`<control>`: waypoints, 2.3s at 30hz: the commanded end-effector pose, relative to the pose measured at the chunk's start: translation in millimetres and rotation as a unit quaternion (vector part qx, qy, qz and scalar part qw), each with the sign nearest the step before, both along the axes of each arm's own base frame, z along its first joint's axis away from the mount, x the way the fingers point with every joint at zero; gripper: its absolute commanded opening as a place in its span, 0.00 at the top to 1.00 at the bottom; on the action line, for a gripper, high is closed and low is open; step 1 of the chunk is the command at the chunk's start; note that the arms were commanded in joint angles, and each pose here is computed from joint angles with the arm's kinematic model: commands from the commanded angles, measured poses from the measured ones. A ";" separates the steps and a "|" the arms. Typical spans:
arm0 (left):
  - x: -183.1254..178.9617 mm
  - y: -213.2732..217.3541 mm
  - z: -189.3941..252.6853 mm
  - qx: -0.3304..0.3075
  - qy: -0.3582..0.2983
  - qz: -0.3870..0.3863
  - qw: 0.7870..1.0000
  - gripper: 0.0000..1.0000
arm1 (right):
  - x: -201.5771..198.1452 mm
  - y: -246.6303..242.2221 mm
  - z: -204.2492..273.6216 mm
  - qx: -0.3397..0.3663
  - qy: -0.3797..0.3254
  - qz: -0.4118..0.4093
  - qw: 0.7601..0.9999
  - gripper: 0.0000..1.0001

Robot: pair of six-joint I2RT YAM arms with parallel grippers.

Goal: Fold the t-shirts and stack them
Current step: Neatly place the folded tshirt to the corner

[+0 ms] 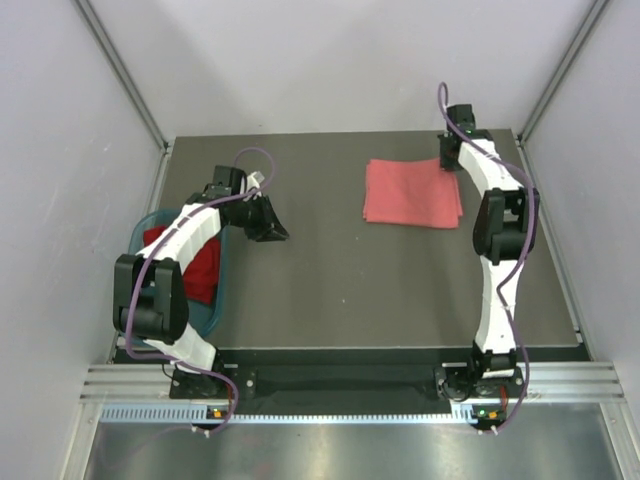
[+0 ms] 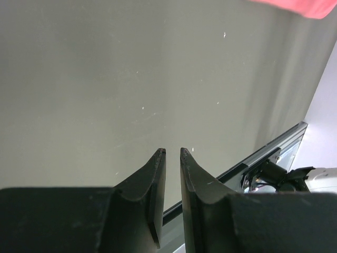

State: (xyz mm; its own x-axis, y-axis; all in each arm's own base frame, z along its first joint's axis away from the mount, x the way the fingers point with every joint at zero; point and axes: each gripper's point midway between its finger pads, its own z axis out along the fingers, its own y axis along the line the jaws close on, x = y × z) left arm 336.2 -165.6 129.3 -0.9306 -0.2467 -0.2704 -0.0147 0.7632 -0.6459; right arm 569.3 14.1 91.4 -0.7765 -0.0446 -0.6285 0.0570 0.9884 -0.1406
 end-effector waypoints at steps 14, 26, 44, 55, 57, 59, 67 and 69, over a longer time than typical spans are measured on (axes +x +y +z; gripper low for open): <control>17.7 -12.2 11.1 -0.020 -0.032 0.026 0.999 0.78 | 85.0 -169.3 43.3 -0.106 -0.160 -0.103 0.976 1.00; 17.6 -32.7 3.0 -0.013 -0.013 0.028 0.999 0.78 | 118.8 -210.8 63.2 -0.115 -0.273 -0.153 0.943 1.00; 27.9 -47.1 3.4 0.010 0.001 0.006 1.000 0.78 | 135.4 -234.4 57.7 -0.123 -0.328 -0.184 0.918 1.00; 32.5 -49.0 6.8 0.011 0.004 0.002 1.000 0.78 | 135.5 -240.7 60.2 -0.116 -0.339 -0.195 0.913 0.67; 33.0 -48.8 9.3 0.012 0.003 0.002 1.000 0.79 | 134.5 -240.2 67.9 -0.113 -0.343 -0.197 0.912 0.53; 33.2 -47.6 13.8 0.014 -0.002 0.003 1.000 0.78 | 132.7 -239.5 76.2 -0.114 -0.344 -0.198 0.911 0.38; 30.8 -45.7 44.9 0.005 -0.029 0.014 0.999 0.78 | 94.6 -219.9 152.4 -0.098 -0.335 -0.219 0.911 0.23; 32.5 -43.7 55.2 0.007 -0.041 0.021 0.999 0.78 | 80.1 -193.9 169.4 -0.074 -0.324 -0.215 0.918 0.21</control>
State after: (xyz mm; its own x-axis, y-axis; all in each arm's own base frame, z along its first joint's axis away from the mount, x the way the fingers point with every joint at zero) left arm 361.7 -209.2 135.3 -0.9334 -0.2603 -0.2470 -0.0568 0.7869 -0.6145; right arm 675.6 -203.4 134.7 -0.3602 0.0226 -0.9326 0.5207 0.8343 -0.1809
